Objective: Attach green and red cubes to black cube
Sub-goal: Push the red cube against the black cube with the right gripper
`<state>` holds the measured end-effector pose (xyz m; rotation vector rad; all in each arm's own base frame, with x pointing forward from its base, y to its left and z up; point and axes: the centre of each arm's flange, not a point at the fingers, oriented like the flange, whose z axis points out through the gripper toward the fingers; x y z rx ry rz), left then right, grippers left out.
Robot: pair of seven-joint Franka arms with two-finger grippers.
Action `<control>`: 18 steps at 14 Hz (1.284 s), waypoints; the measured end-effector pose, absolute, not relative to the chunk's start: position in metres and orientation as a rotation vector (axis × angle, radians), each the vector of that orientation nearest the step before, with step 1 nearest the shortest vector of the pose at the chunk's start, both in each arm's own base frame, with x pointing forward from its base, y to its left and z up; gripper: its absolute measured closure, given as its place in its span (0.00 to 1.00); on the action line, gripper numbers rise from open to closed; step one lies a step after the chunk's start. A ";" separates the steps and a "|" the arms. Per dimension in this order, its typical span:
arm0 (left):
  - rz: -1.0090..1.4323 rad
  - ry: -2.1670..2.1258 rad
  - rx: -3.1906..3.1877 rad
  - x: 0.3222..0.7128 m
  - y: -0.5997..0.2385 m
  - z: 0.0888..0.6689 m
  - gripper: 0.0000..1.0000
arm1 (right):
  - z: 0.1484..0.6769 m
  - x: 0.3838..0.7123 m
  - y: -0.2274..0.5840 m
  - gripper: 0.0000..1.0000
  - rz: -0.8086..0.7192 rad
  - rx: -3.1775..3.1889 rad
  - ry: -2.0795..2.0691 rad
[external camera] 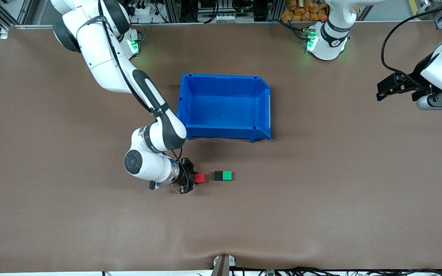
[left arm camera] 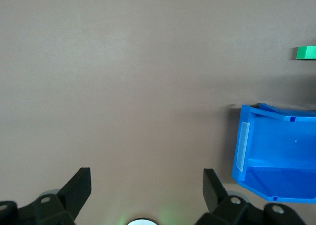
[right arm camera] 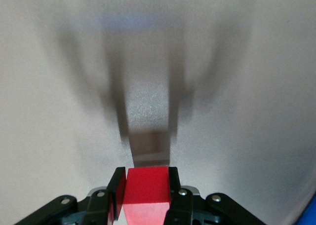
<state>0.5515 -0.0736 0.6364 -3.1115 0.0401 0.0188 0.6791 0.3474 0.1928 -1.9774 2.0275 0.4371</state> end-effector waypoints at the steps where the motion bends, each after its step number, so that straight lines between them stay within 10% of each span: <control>1: 0.019 0.040 -3.111 0.551 -0.074 0.636 0.00 | 0.192 0.678 0.350 0.61 0.434 -1.975 2.028; 18: 0.019 0.041 -3.111 0.551 -0.074 0.636 0.00 | 0.178 0.667 0.376 0.61 0.415 -1.957 2.037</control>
